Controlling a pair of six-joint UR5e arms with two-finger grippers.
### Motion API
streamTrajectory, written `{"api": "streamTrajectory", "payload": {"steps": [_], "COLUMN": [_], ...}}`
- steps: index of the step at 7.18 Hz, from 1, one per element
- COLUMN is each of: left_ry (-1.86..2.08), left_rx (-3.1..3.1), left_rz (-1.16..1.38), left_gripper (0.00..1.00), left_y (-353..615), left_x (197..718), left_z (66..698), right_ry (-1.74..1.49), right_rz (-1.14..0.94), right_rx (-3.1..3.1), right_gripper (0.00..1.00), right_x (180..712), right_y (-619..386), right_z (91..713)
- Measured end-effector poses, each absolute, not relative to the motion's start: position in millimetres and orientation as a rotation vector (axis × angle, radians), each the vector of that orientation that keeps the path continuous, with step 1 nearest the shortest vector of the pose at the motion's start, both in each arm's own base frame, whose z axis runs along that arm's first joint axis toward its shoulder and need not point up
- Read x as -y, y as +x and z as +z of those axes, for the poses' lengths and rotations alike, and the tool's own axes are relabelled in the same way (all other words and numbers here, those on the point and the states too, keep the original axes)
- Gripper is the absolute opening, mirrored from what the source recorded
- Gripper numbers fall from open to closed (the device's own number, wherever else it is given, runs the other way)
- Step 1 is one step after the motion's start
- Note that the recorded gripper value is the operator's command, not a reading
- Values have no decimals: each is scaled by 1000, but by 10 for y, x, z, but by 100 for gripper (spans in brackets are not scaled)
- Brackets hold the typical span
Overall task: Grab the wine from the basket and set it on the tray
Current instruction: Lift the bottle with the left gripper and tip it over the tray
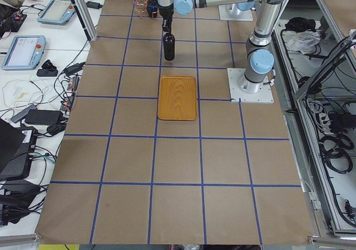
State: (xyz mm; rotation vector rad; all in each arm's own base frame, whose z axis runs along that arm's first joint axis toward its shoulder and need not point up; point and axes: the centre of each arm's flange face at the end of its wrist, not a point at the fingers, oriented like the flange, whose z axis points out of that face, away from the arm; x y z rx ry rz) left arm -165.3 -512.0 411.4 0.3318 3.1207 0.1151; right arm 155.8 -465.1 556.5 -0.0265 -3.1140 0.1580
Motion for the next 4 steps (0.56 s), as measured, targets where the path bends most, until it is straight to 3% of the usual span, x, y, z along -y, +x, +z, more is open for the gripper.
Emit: {"api": "streamTrajectory", "payload": {"steps": [4], "left_ry": [503], "left_rx": [-3049], "left_rz": [180], "left_gripper": [0], "left_y": [-301], "left_x": [5213], "left_z": [4417], "right_ry": [-25], "right_rz": [159], "right_rx": [3114], "right_gripper": [100], "right_x": [4645], "right_y": [1563], "right_z": [5568]}}
